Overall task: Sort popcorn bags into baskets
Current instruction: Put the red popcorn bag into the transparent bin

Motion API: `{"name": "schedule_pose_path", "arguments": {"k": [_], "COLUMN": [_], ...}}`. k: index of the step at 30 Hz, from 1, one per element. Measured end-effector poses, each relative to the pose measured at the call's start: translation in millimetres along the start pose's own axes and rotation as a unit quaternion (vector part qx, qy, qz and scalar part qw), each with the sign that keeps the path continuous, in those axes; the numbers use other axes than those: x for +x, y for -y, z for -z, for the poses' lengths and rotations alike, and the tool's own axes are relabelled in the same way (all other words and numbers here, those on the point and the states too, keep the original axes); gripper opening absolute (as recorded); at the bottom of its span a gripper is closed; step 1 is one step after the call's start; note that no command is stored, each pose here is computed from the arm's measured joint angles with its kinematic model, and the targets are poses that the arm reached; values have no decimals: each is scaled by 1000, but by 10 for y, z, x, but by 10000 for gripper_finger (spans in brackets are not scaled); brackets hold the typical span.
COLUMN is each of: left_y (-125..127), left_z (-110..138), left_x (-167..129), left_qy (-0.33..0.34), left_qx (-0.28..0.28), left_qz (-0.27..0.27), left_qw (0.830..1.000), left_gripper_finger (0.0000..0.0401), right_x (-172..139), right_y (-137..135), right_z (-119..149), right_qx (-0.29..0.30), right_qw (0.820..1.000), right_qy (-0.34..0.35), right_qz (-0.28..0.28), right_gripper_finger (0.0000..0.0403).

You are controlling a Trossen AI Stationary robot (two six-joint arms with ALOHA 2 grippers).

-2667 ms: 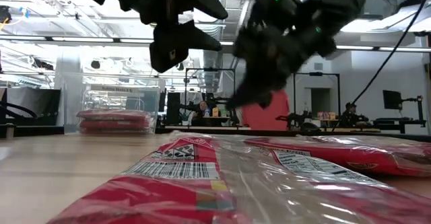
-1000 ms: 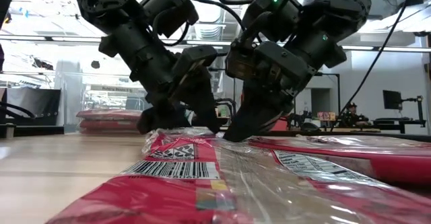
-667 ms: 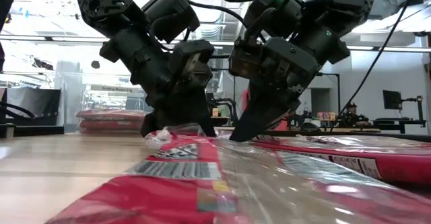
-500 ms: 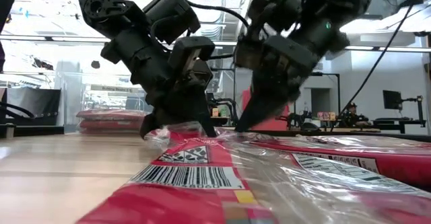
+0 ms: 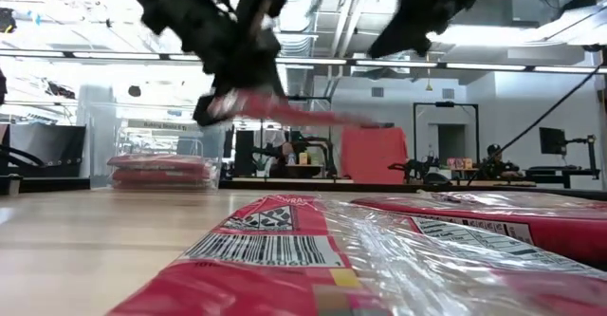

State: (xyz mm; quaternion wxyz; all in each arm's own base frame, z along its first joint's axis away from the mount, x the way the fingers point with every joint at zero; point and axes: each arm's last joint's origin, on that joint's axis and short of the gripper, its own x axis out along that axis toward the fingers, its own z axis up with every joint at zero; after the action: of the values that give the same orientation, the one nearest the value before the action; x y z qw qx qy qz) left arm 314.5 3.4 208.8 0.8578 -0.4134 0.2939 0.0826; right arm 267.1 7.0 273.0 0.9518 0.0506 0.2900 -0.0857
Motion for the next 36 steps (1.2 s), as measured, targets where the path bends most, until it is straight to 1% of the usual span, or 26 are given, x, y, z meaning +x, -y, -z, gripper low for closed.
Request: {"name": "schedule_pose_path", "arguments": {"k": [2,4,6,8,11,13,15,16,19,20,22,25,28,33,36], "left_y": [32,55,50,60,17,26,6,7,-44,-57,-91,-213,-343,-617,-786], "left_z": [-94,-207,-310,-438,-580,-719,-821,-876,-1043,-1082,-1201,-1273,-1361,-1418,-1417], "left_x": [-227,-447,-727,-994,-1387,-1631,-1865,-1966,-2246,-2307,-2419,-2546,-2630,-2644,-2609], "left_qy": [15,37,57,88,114,143,150,155,160,155,166,132,115,49,-11], "left_qx": [12,24,34,51,73,86,99,102,118,126,131,139,146,145,132], "left_qz": [0,-11,-44,-75,-137,-159,-195,-210,-276,-290,-312,-354,-392,-429,-440], "left_qw": [1000,999,997,992,981,973,964,960,940,936,926,915,901,890,888], "left_gripper_finger": [1,1,1,1,1,1,1,1,1,0,0,0,0,1,4], "right_x": [-114,-220,-269,-304,-288,-255,-187,-161,-55,-19,58,145,218,299,342], "right_y": [45,111,145,195,239,275,271,283,275,274,267,242,227,200,191], "right_z": [-53,-48,-76,-52,-60,-38,-34,1,14,36,73,110,152,199,227], "right_qx": [0,-3,-4,-7,-4,-10,-14,-16,-18,-21,-29,-35,-38,-42,-42], "right_qw": [1000,999,999,999,999,998,998,998,998,998,997,996,995,993,992], "right_qy": [21,18,30,18,17,4,-2,-18,-29,-40,-56,-71,-86,-104,-115], "right_qz": [13,30,35,43,50,57,58,60,53,49,40,37,35,28,17], "right_gripper_finger": [15,22,32,38,39,36,30,27,19,18,18,26,36,38,31]}}
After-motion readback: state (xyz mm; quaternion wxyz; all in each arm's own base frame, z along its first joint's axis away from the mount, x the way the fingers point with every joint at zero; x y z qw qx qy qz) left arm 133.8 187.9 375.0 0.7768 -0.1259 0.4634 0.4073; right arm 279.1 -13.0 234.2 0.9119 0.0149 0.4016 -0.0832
